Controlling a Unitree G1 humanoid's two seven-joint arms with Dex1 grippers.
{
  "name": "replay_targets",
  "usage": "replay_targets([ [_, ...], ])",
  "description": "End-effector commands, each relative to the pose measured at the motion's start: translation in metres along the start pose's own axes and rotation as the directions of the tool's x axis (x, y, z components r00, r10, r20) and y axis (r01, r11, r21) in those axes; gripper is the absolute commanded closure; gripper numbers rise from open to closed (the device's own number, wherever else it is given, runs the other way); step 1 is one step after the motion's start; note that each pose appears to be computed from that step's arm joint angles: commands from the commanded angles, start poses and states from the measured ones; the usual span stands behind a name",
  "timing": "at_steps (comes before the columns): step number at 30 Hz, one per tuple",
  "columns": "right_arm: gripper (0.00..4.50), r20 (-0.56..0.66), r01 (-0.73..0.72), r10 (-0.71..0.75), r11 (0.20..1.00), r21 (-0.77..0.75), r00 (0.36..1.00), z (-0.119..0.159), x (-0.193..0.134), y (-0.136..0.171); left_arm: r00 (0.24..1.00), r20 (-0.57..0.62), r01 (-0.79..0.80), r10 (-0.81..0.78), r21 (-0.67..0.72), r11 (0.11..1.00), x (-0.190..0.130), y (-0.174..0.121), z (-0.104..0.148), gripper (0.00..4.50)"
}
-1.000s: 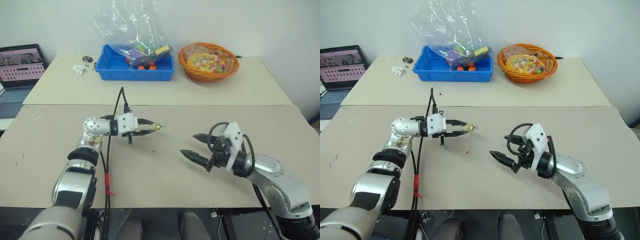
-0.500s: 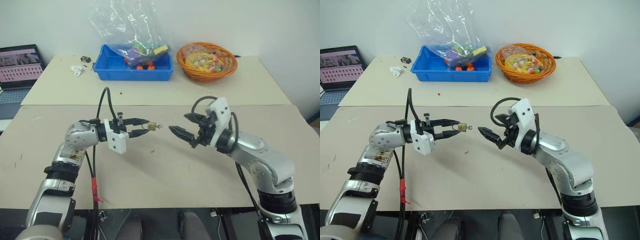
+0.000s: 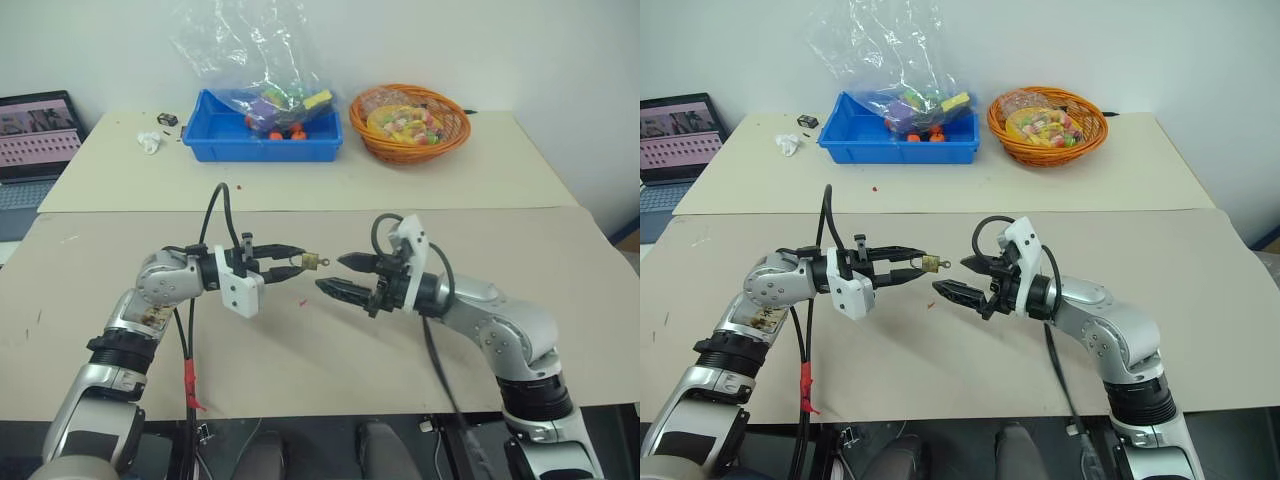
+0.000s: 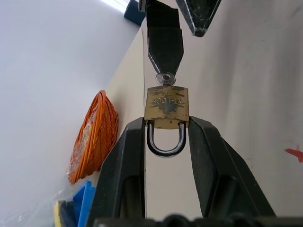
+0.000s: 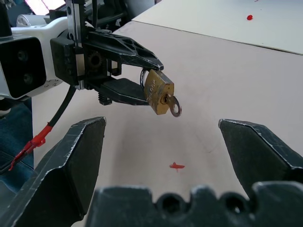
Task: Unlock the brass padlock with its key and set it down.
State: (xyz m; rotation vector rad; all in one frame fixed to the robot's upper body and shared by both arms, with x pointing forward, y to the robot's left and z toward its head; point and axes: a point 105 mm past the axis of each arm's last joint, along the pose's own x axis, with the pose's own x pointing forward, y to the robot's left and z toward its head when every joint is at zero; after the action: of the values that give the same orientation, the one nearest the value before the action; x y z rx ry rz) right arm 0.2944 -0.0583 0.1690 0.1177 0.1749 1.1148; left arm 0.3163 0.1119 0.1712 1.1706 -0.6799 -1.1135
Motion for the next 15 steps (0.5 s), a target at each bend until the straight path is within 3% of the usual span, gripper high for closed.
replay_targets([
  [1, 0.0, 0.039, -0.013, 0.014, 1.0, -0.028, 0.999, 0.0144, -0.0006, 0.0018, 0.999, 0.031, -0.038, 0.036, 0.034, 0.999, 0.0007, 0.0117, 0.0084, 3.68],
  [5, 0.0, 0.044, -0.013, 0.014, 1.0, -0.02, 0.999, 0.0154, 0.0009, 0.0013, 0.999, 0.027, -0.036, 0.035, 0.035, 0.999, 0.0003, 0.0118, 0.0072, 3.68],
  [8, 0.75, 0.047, -0.018, 0.019, 1.0, -0.02, 0.999, 0.0169, 0.0021, 0.0028, 0.999, 0.03, -0.037, 0.036, 0.036, 0.999, 0.0005, 0.0118, 0.0081, 3.68],
  [15, 3.11, 0.051, -0.021, 0.022, 1.0, -0.017, 0.998, 0.0195, 0.0028, 0.0042, 0.999, 0.033, -0.035, 0.034, 0.034, 0.999, 0.0007, 0.0108, 0.0087, 3.68],
])
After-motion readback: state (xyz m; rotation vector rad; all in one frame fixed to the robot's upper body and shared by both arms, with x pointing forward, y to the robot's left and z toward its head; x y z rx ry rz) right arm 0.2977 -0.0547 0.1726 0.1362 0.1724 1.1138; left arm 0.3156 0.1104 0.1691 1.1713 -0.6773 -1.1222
